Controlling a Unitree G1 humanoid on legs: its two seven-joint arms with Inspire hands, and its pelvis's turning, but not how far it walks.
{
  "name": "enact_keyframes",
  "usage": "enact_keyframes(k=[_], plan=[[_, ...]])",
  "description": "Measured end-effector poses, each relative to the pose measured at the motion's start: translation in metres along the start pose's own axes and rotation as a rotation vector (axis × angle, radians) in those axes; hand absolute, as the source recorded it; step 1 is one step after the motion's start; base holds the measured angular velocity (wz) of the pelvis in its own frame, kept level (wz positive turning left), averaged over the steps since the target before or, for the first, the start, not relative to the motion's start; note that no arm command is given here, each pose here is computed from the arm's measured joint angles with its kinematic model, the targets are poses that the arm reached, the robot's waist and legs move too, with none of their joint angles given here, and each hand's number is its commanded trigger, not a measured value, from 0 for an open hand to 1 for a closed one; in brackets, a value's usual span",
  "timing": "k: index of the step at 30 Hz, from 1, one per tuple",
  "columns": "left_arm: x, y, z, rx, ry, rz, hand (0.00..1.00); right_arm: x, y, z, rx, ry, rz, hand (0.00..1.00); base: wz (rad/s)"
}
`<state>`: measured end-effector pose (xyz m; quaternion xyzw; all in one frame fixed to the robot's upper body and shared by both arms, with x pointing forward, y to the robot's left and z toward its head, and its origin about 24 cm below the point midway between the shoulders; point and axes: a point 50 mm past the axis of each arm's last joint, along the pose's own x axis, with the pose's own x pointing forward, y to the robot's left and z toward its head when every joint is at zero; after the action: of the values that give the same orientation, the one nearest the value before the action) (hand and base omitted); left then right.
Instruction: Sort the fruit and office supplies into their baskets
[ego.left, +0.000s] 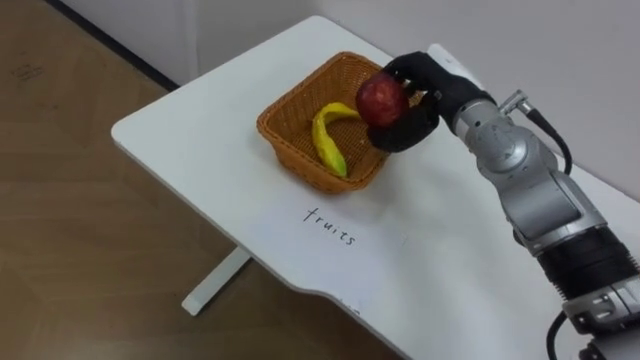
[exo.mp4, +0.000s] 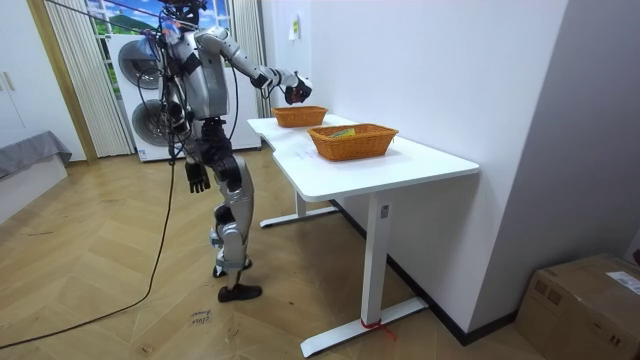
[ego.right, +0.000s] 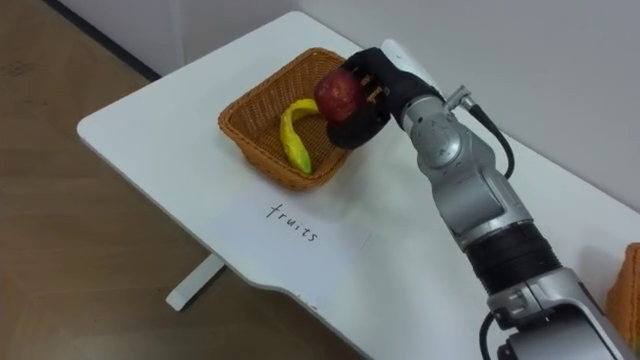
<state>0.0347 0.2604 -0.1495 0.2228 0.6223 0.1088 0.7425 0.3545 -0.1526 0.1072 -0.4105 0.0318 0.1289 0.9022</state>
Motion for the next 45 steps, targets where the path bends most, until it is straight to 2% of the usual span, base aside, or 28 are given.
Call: enact_keyframes(k=[9,11,14,15,45], plan=[[0.0000,-0.0004,-0.0006,0.021,0.008,-0.004,0.00,0.0000,0.0004,-0.0019,0.001,0.019,0.009,1.00,0.00],[0.0000,-0.0003,-0.0006,0.021,0.007,-0.003,0.00,0.0000,0.0006,-0.0019,0.001,0.019,0.009,0.91,0.00],[0.0000,-0.0003,-0.0001,0.021,0.005,-0.003,0.00,0.0002,0.0013,-0.0033,0.003,0.025,0.012,0.33,0.00],[0.0000,-0.0003,-0.0001,0.021,0.005,-0.004,0.00,0.0003,0.0015,-0.0042,0.003,0.029,0.013,0.00,0.00],[-0.0002,-0.0003,0.0007,0.018,0.004,-0.019,0.00,0.0003,0.0020,-0.0045,0.004,0.032,0.024,0.00,0.00]])
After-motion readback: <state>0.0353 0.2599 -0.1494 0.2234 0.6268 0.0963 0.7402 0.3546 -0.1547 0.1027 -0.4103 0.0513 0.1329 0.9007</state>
